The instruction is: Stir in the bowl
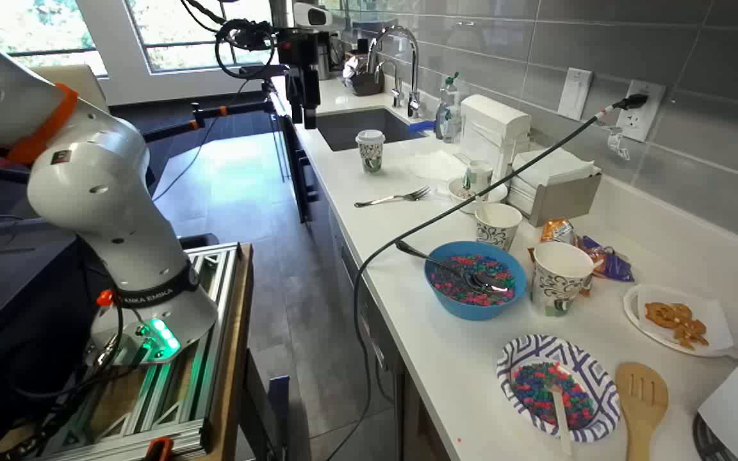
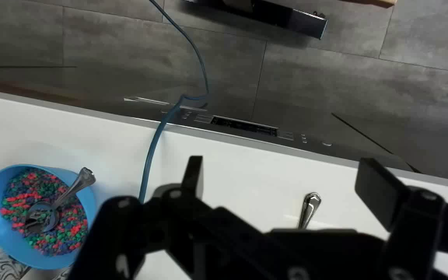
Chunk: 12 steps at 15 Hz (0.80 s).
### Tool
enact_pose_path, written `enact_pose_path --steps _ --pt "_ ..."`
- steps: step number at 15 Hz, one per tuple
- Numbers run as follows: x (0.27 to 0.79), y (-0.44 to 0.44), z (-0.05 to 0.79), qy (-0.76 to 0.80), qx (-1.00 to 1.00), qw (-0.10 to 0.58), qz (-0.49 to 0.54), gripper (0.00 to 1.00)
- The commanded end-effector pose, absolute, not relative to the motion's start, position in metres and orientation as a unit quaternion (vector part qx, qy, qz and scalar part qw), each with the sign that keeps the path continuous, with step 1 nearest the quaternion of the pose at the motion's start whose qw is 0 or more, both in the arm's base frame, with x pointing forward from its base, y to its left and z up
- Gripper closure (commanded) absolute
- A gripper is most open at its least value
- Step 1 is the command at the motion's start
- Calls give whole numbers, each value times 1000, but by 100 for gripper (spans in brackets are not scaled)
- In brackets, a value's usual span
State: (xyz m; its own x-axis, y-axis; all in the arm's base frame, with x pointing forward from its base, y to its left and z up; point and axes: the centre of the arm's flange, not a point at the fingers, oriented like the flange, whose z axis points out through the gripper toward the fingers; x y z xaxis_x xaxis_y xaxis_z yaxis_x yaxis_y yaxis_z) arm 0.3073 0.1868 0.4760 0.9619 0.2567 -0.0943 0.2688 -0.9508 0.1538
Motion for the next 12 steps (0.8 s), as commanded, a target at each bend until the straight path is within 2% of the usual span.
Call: enact_pose_path --steps 1,9,12 --pt "307 187 476 133 987 83 -37 0" --pt "307 187 476 133 987 83 -37 0" --pt "314 160 481 166 981 90 -45 0"
